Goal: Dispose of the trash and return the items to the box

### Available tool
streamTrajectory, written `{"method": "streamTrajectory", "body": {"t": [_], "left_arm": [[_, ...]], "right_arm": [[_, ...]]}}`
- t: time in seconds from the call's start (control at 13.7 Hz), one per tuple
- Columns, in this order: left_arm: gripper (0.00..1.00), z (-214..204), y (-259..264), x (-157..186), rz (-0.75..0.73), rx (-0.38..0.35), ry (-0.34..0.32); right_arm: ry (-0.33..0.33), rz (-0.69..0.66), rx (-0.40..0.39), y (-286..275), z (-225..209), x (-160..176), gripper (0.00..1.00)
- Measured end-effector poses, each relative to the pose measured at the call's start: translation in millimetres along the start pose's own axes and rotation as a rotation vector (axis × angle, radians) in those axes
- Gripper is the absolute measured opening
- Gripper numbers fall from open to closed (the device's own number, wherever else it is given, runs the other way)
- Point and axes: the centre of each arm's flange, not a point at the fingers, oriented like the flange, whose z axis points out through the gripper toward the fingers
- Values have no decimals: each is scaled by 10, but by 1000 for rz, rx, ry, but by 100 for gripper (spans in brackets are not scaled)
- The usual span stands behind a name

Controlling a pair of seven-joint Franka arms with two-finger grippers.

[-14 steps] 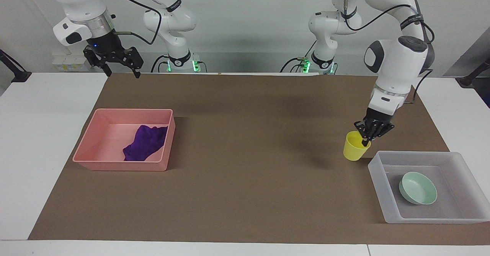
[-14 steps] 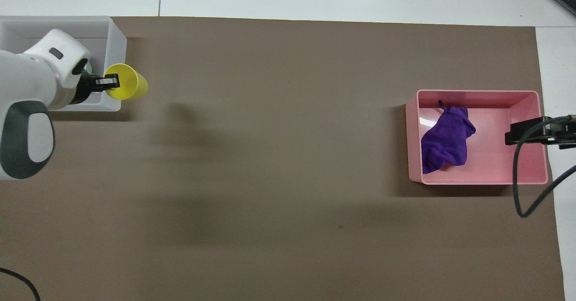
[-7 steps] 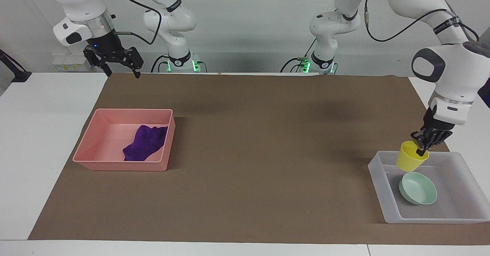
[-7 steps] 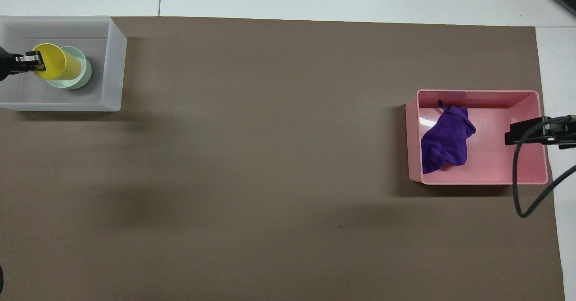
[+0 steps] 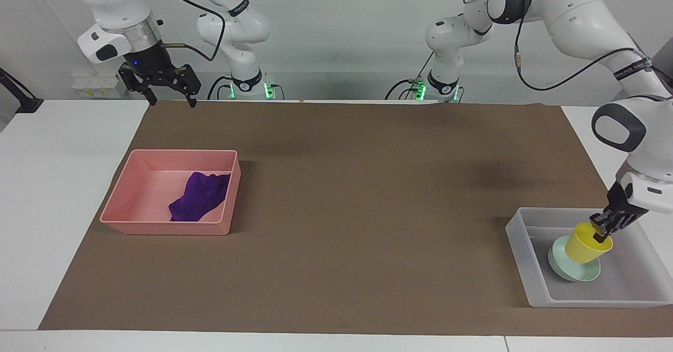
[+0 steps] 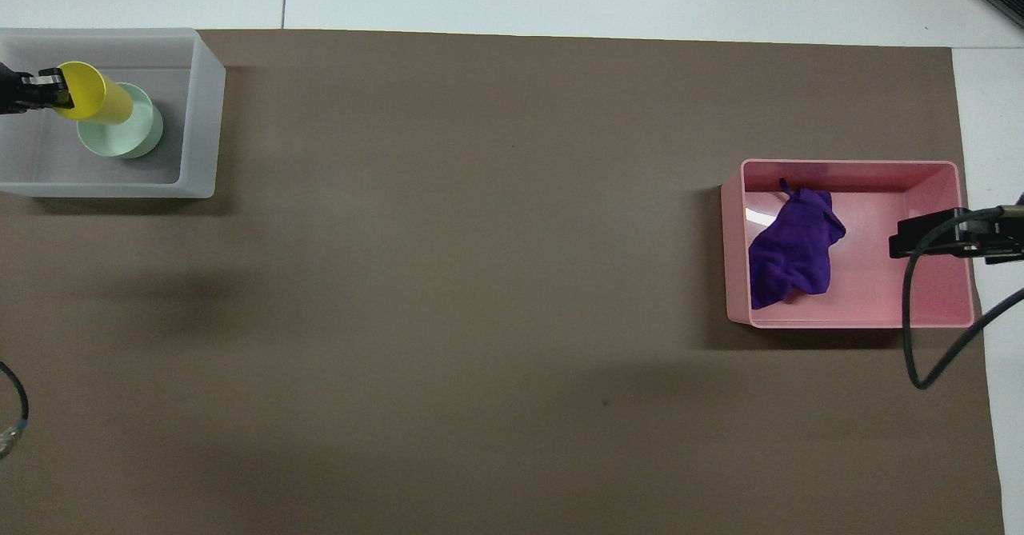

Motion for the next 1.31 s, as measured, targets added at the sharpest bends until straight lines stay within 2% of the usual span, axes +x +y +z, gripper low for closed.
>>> {"method": "streamTrajectory", "body": {"t": [0.66, 0.73, 0.8, 0.95, 1.1, 1.31], "left_arm": [[3, 493, -115, -106, -10, -4, -66], [8, 493, -115, -106, -9, -4, -66], [8, 493, -115, -106, -5, -4, -65], [24, 481, -111, -99, 13, -5, -63], [52, 438, -92, -80, 40, -7, -55], [86, 112, 62, -3, 168, -14, -5]], "right_arm": [[14, -2, 1, -9, -62, 3, 100], [14, -2, 1, -10, -62, 3, 100], [14, -2, 1, -11, -62, 3, 100], [14, -2, 1, -13, -62, 3, 100], [14, -2, 1, -13, -62, 3, 100], [14, -2, 1, -13, -62, 3, 100]]}}
